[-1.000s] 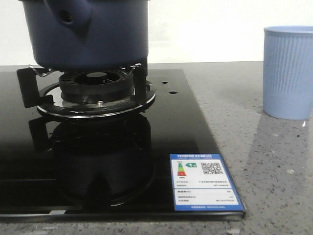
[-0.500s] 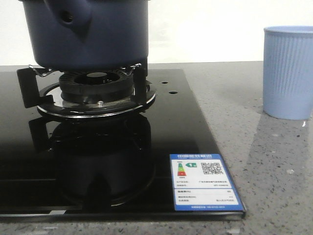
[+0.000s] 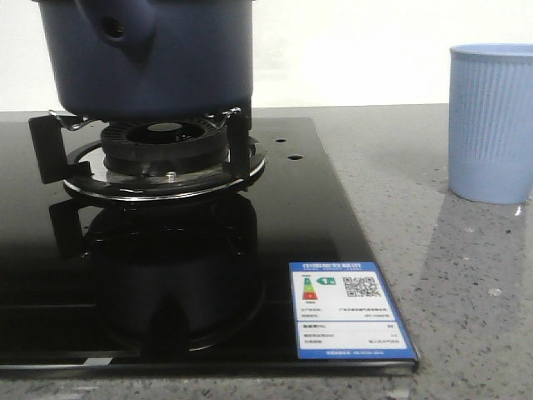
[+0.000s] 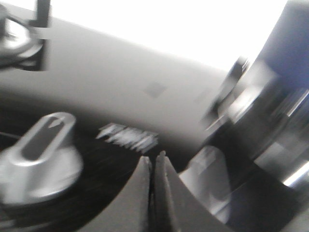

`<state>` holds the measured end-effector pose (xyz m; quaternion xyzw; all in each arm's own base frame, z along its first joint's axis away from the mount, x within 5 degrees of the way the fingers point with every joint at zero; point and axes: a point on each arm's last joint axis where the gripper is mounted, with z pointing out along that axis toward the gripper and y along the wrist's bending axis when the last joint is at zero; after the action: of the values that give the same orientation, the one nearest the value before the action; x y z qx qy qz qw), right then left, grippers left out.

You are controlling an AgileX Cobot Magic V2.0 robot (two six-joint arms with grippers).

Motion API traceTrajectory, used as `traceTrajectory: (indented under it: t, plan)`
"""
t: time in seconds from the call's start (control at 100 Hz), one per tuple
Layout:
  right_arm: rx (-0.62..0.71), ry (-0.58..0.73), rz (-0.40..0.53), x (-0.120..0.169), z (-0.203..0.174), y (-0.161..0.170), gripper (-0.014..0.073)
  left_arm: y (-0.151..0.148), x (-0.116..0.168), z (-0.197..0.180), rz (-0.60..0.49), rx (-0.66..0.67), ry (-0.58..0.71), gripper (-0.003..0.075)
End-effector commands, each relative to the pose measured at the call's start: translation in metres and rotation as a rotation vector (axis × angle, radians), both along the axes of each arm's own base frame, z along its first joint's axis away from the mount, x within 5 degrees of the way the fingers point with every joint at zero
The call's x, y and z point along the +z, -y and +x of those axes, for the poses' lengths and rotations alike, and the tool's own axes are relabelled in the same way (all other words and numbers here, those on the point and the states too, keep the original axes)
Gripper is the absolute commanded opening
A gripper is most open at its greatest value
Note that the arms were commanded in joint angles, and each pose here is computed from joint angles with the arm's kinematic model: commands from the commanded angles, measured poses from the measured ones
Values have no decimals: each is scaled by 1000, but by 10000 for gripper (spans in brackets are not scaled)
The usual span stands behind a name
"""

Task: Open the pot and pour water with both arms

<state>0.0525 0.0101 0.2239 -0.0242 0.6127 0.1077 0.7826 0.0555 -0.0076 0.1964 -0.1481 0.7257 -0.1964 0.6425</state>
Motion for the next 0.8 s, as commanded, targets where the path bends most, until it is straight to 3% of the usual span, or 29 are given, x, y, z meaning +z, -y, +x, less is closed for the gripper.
traceTrajectory:
  t: [0.0,0.1,0.27,0.33,0.4,0.48,0.57,0.79]
  plan:
    - [24,55,217,6,-3,4,-73,-3,1,0,-269,46,113,-19]
    - [34,-15,373,1,-2,6,-73,-6,6,0,-391,73,156,-19]
    - [39,40,385,13,-4,7,-73,-10,10,0,-577,99,184,-20]
    - [44,31,384,21,-5,7,-73,-9,15,-1,-577,92,195,-20]
    - [50,1,366,34,-6,5,-73,-6,26,-3,-475,58,206,-20]
    - [45,-54,298,50,-6,3,-73,-2,44,-7,-230,14,215,-20]
    - [21,-155,201,71,-3,2,-74,2,66,-9,-63,-27,179,-20]
    - [10,-582,151,111,17,-4,-74,14,112,12,5,-149,-82,-18]
